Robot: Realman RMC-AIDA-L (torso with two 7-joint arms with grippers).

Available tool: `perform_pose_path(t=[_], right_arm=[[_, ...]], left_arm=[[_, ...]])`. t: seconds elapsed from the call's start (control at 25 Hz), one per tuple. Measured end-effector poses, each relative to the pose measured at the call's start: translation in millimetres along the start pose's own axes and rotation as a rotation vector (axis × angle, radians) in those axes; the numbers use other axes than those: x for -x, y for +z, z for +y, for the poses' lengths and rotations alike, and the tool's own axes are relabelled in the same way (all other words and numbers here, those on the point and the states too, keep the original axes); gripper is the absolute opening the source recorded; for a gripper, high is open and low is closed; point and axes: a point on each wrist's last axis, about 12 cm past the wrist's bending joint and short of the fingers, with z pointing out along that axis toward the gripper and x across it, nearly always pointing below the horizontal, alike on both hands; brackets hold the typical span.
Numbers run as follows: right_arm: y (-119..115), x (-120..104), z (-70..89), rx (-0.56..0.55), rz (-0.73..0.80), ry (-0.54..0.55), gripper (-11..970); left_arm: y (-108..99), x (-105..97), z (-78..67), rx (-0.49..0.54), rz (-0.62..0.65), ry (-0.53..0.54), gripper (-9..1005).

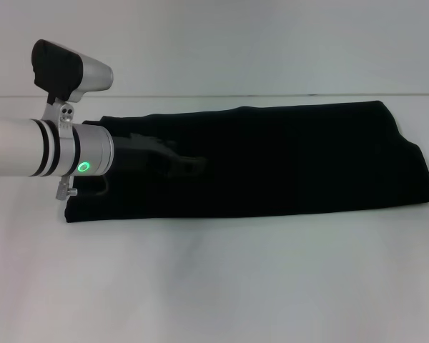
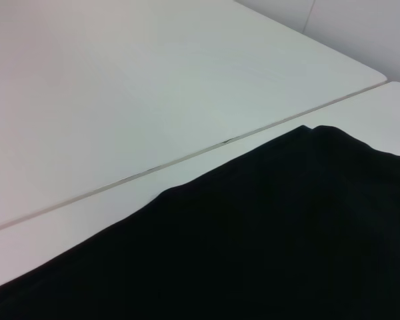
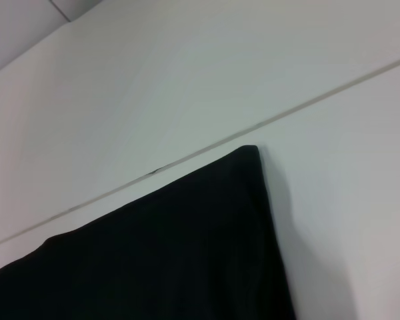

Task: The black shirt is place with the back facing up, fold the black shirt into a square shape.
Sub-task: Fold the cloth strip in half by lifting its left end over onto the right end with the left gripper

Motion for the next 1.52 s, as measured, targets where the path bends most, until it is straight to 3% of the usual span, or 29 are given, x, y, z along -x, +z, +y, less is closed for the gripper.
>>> perform_pose_path(t=[0.4, 0.68, 0.96, 1.12, 1.28, 1.52], right_arm=[[-3, 1, -6.2, -0.026, -0.037, 0.027, 22], [-28, 30, -4.6, 0.029, -0.137, 0.016, 31], [-53, 56, 6.7, 0.133, -0.162, -0.047, 308], [-52, 52, 15.9, 0.199, -0.153, -0.113, 469], [-44, 37, 22.7, 0.258, -0.190, -0.161, 713], [-34, 28, 29.5, 0.280, -0.195, -0.207, 714]], left_arm=[[0, 1, -0.2, 0.001, -0.003, -0.002, 773], [-14, 6, 12.0, 0.041, -0.052, -0.035, 774], [-45, 12, 38.6, 0.130, -0.170, -0.128, 774], [-64, 2, 52.6, 0.156, -0.237, -0.223, 775], [-80, -8, 61.3, 0.154, -0.277, -0.286, 775], [-87, -20, 66.0, 0.161, -0.285, -0.385, 773]])
